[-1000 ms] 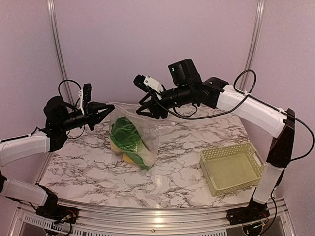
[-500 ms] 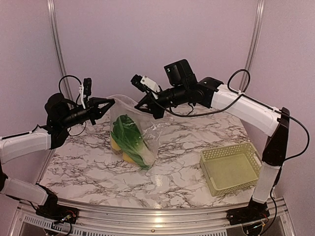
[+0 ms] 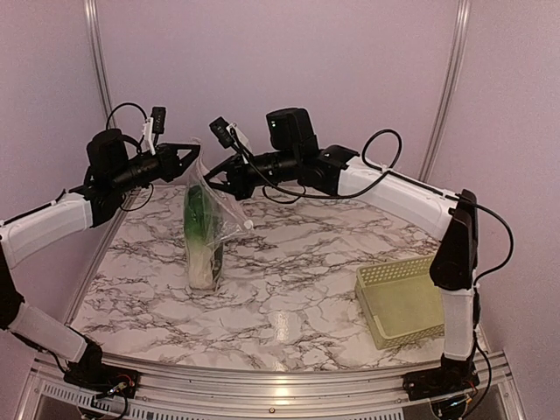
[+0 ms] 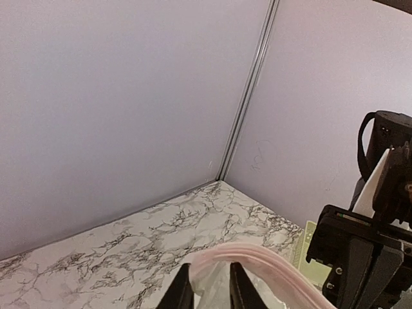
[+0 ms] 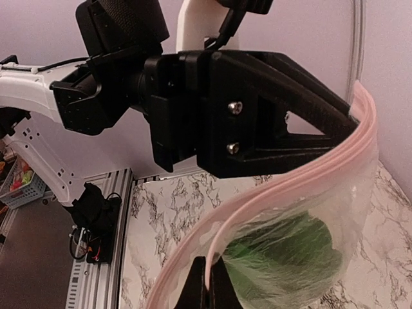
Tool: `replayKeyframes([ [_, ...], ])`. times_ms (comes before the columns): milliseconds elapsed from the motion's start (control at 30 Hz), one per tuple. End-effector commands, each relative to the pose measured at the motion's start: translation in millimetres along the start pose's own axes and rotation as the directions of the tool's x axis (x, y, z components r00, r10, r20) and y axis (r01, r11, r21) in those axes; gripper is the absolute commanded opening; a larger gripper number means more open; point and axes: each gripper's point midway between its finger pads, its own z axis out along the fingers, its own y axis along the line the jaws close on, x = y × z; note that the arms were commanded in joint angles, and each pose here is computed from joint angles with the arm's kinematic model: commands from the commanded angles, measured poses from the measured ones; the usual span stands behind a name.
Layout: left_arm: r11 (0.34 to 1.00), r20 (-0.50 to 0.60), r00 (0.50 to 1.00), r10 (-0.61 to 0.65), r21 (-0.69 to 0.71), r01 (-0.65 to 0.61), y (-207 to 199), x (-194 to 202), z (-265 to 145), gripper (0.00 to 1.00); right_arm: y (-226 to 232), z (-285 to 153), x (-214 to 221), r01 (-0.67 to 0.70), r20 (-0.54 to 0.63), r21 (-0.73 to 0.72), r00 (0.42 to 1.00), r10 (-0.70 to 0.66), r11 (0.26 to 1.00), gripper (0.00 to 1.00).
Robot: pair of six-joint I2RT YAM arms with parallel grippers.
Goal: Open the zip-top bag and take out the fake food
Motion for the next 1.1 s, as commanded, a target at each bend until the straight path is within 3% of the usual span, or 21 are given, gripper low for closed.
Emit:
replayKeyframes([
  [0, 0.976, -0.108, 0.982, -0.157, -0.170, 0.138, 42, 33, -1, 0.30, -42, -9, -2, -0.171, 0.101, 0.130, 0.982, 0.159, 0.977, 0.00],
  [67, 0.957, -0.099, 0.977, -0.187, -0.243, 0.158, 54, 36, -9, 0.40, -62, -19, 16, -0.262, 0.121, 0.174, 0.962, 0.244, 0.949, 0.00],
  [200, 0.919, -0.058, 0.975, -0.215, -0.350, 0.181, 62, 30, -27, 0.48, -78, -39, 35, -0.325, 0.149, 0.271, 0.944, 0.294, 0.906, 0.00],
  [367, 0.900, -0.048, 0.963, -0.264, -0.372, 0.229, 35, 32, -24, 0.57, -90, -65, 47, -0.361, 0.179, 0.364, 0.932, 0.316, 0.858, 0.00],
  [567, 0.908, -0.134, 0.937, -0.321, -0.323, 0.265, -10, 49, 5, 0.64, -79, -72, 43, -0.390, 0.222, 0.293, 0.916, 0.335, 0.873, 0.00],
  [833, 0.925, -0.218, 0.921, -0.322, -0.282, 0.256, -50, 66, 41, 0.67, -66, -76, 29, -0.398, 0.244, 0.233, 0.907, 0.343, 0.887, 0.00],
  [1067, 0.864, -0.253, 0.889, -0.381, -0.441, 0.244, -36, 87, 48, 0.59, -57, -63, 27, -0.384, 0.231, 0.218, 0.914, 0.335, 0.897, 0.00],
])
